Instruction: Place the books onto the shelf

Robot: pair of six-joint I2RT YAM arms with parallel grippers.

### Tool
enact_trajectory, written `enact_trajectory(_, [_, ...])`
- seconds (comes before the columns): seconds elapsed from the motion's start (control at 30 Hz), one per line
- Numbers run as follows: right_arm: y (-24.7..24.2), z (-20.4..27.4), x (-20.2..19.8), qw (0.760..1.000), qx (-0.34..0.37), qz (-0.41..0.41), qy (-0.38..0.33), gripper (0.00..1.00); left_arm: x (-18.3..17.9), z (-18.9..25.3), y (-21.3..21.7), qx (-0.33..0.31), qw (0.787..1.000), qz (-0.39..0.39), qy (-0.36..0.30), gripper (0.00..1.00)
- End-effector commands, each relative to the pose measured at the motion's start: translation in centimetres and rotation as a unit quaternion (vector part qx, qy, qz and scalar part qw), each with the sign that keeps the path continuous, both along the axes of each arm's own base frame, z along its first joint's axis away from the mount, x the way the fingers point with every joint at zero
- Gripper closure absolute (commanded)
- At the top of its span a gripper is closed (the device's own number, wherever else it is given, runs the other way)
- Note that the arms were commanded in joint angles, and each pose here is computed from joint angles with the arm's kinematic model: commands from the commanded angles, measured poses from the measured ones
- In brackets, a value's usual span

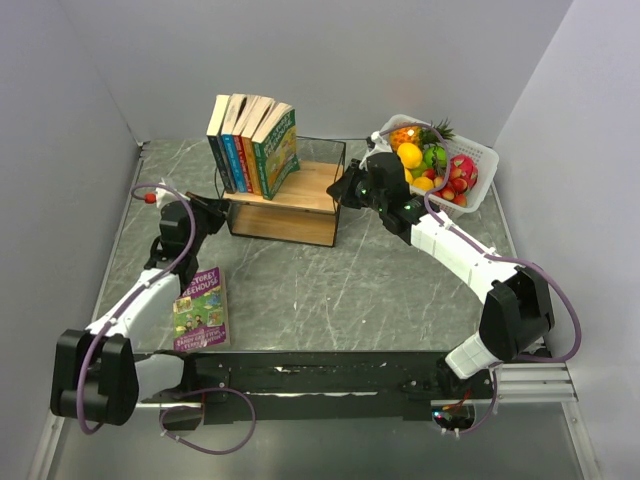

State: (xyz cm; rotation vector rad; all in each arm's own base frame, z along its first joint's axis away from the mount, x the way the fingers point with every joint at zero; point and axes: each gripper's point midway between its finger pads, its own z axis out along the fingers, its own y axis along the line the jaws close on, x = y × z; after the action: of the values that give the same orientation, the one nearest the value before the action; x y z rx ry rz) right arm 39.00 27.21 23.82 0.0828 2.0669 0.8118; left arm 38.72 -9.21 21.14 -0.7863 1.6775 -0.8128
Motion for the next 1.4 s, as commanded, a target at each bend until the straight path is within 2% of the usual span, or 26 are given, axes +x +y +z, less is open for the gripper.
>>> enact_trajectory(0.0, [-0.2,-5.1,-2.1,0.995,-0.029,0.009,0.09,1.0,1.0,1.4,0.3,-0.013,0.999,0.014,-0.027,0.99])
enact_trajectory(0.73, [-0.1,-5.5,-2.1,0.995,-0.028,0.012,0.093,1.0,3.1,3.0,0.4,-0.036,0.997,0.028,-0.059,0.99])
enact_trajectory(1.37, [0.0,-5.4,-2.1,0.995,-0.029,0.013,0.093,1.0,4.7,1.4,0.5,-0.026,0.999,0.036,-0.031,0.99])
